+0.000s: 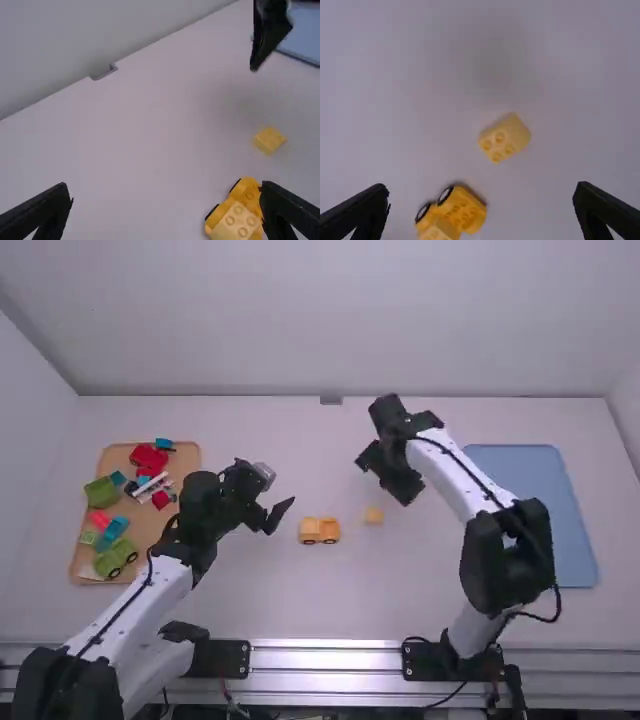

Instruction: Assemble lego blocks to make yellow taxi

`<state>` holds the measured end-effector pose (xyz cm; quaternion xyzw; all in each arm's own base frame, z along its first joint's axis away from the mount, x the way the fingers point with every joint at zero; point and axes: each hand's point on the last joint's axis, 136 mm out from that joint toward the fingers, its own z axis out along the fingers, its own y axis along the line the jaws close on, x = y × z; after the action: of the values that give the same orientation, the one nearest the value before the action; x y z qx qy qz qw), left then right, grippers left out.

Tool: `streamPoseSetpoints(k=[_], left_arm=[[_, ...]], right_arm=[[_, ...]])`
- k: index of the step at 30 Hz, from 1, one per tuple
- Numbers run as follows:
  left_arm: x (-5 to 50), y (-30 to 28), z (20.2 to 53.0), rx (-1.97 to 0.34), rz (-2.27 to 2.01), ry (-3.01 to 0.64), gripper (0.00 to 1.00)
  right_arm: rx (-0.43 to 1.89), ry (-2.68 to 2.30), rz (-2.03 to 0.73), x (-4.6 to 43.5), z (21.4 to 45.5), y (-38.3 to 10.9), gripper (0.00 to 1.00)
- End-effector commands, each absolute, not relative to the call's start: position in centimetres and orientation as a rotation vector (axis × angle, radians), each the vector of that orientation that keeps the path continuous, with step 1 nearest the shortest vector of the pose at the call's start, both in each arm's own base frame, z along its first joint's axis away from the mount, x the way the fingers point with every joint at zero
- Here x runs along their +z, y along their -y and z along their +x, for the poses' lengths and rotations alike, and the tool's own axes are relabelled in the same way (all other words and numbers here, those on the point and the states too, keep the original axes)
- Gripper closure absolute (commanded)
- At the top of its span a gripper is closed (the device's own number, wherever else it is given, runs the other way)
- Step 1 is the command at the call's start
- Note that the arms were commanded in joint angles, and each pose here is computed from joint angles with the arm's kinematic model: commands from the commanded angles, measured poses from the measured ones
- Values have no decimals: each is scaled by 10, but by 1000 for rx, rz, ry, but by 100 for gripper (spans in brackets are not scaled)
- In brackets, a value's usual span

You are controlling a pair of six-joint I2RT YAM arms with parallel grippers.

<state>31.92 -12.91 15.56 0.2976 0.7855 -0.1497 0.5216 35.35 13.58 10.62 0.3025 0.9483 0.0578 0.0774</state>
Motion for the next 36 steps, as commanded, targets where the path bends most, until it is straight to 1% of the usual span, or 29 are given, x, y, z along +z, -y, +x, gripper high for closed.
streamPoseSetpoints(k=[1, 3, 4, 7, 9, 13, 16, 20, 22, 23, 26, 27, 29, 32, 33, 36], left_arm=[[154, 131, 315, -371, 721, -1891, 1], [152, 130, 314, -373, 722, -1899, 1], [153, 130, 314, -374, 721, -1899, 1], [153, 130, 315, -372, 720, -1898, 1], [154, 128, 316, -367, 714, -1894, 1], [154, 131, 315, -372, 721, -1891, 1], [153, 131, 314, -384, 712, -1899, 1], [149, 131, 312, -378, 729, -1913, 1], [147, 130, 311, -381, 728, -1921, 1], [147, 130, 311, -381, 728, -1922, 1], [142, 131, 309, -368, 772, -1923, 1], [139, 133, 308, -362, 824, -1910, 1], [130, 146, 297, -382, 1012, -1836, 1], [125, 159, 287, -447, 1140, -1759, 1], [122, 164, 285, -483, 1175, -1730, 1], [115, 171, 284, -534, 1205, -1704, 1]], right_arm=[[74, -2877, 420, 119, 365, -123, 1], [78, -2879, 290, 122, 371, -121, 1], [77, -2879, 286, 122, 371, -120, 1], [107, -2837, 272, 122, 384, -118, 1], [91, -2816, 215, 122, 391, -112, 1], [46, -2855, 65, 120, 386, -99, 1], [34, -2846, 13, 120, 390, -92, 1], [2, -2844, -303, 112, 386, -91, 1], [76, -2770, -579, 98, 388, -105, 1], [85, -2765, -595, 97, 388, -107, 1], [260, -2599, -877, 81, 390, -133, 1], [300, -2542, -951, 78, 390, -138, 1], [474, -2336, -1143, 78, 386, -156, 1], [627, -2134, -1279, 86, 378, -168, 1], [656, -2073, -1311, 88, 376, -168, 3], [651, -2021, -1324, 88, 378, -163, 1]])
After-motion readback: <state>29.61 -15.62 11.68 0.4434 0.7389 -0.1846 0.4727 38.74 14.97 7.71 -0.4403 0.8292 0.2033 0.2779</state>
